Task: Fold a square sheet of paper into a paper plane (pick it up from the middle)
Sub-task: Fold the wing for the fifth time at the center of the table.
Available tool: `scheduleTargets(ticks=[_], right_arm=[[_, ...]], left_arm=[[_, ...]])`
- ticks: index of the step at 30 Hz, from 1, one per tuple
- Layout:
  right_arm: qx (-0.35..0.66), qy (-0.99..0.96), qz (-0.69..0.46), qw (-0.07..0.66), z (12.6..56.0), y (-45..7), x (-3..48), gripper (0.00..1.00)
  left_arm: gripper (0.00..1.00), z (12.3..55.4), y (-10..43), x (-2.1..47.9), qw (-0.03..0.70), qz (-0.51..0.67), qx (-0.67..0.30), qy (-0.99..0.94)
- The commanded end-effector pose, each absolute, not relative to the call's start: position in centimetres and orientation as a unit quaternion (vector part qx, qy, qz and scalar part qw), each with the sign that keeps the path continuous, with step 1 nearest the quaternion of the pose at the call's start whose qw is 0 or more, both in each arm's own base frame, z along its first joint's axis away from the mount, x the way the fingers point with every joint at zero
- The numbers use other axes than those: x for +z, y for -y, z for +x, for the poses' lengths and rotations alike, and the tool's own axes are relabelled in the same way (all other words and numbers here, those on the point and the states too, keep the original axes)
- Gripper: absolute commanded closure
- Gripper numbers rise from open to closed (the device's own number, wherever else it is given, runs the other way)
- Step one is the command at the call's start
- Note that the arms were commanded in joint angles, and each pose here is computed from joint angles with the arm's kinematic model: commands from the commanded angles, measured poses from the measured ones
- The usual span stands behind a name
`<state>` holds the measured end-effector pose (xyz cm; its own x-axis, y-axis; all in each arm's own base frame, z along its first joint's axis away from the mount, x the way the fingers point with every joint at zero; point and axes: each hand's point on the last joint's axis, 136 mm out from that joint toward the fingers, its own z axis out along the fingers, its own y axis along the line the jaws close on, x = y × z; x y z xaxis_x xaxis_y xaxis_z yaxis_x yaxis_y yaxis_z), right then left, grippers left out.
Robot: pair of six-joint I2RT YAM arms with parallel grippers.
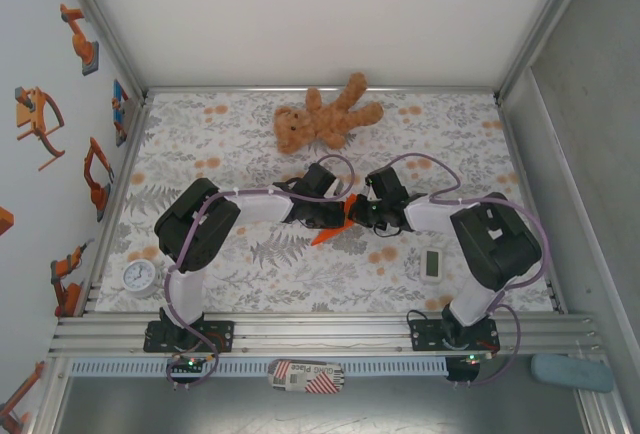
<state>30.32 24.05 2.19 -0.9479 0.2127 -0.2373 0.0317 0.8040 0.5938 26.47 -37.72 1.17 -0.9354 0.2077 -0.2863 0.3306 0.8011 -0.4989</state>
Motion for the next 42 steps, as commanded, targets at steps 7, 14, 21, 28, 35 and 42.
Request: scheduleTargets(ticks=[7,14,21,28,35,42], right_arm=[[0.288,-0.945,0.063,0.14,29.2,-22.8,1.0,1.0],[0.305,-0.936,0.063,0.163,29.5,-20.6,0.2,1.0],[0.341,-0.916,0.097,0.188,31.4,-18.2,0.6,1.0],[0.318,-0.911,0.156,0.212,33.3,-13.8,1.0,1.0],[0.313,-0.904,0.159,0.243,34.2,-12.8,4.6,1.0],[0.364,-0.896,0.123,0.221,32.5,-17.2,6.6,1.0]], left_arm=[[0.94,23.4,33.3,-5.2,0.041,0.135,-0.172,-0.975],[0.94,22.5,31.9,-6.0,0.025,0.118,-0.154,-0.981],[0.94,21.8,30.9,-6.7,0.013,0.11,-0.141,-0.984],[0.95,21.9,31.1,-6.3,0.016,0.112,-0.146,-0.983],[0.95,22.4,32.1,-5.5,0.022,0.116,-0.16,-0.98],[0.95,22.9,33.0,-4.6,0.029,0.114,-0.177,-0.977]])
